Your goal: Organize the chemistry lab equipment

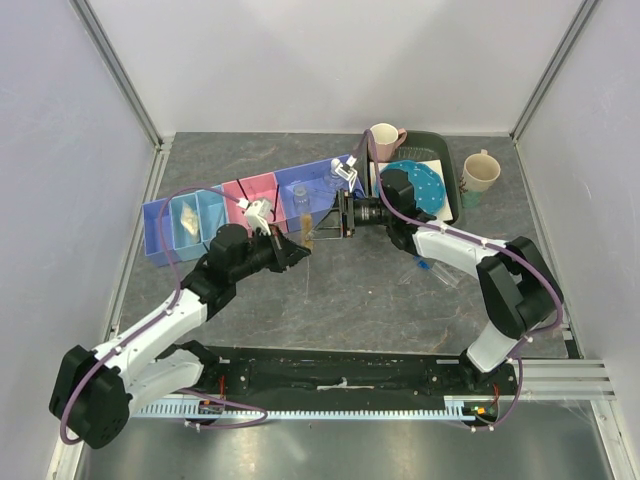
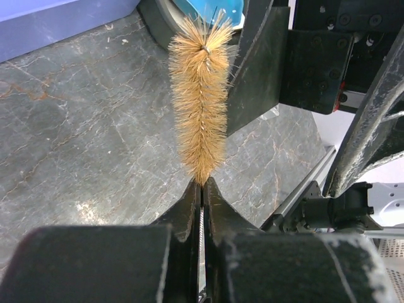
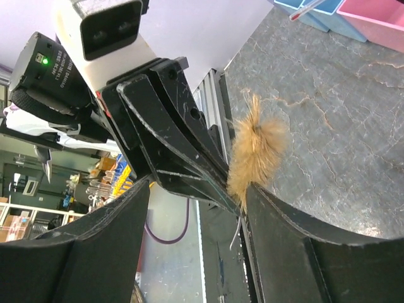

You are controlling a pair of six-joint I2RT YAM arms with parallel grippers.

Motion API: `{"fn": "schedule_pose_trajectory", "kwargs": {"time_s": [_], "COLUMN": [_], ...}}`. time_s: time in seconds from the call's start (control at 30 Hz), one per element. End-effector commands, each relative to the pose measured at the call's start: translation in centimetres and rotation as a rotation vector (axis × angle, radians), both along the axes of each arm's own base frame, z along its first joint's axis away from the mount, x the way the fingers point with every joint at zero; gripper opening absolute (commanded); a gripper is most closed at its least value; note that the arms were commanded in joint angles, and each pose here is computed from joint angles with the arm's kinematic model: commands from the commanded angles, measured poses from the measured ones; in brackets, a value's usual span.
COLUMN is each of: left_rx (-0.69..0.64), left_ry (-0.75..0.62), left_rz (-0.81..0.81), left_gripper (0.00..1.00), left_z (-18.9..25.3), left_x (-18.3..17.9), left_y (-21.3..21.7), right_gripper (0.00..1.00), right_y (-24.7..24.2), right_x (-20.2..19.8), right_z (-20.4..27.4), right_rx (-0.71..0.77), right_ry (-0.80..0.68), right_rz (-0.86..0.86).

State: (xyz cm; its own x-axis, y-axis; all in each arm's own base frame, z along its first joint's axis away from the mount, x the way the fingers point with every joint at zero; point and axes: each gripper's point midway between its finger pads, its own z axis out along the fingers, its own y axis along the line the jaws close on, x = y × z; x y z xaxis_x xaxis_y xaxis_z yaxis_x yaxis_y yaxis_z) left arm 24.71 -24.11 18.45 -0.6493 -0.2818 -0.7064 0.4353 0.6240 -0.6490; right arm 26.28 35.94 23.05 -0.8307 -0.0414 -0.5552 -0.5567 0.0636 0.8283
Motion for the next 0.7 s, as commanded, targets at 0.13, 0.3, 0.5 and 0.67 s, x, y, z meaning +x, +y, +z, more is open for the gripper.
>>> {"fn": "schedule_pose_trajectory", "kwargs": {"time_s": [0.13,0.3,0.5,0.67], "left_rx": [-0.012,0.105,0.357,0.536], "left_ry": [0.021,0.031,0.113,0.153], "left_rz": [0.188,0.346,0.557,0.684], "left_gripper": [0.02,0.02,0.02,0.02], "left_z": [1.9,3.2,3.6,3.6], "left_x": [1.4,3.5,5.3,7.1], "left_y": [6.0,14.3,23.5,28.8], "right_gripper": [0.79,0.82,0.89,0.93], "right_y": [0.1,-0.6,-1.0,-1.2], "right_x": [0.2,0.5,0.3,0.4], "right_z": [0.4,0.0,-0.7,-0.7], "right_rx": [-0.076,-0.140,-0.174,-0.191], "right_ry": [-0.136,-0.292,-0.328,-0.357], "right_rz": [0.031,0.046,0.060,0.074]}}
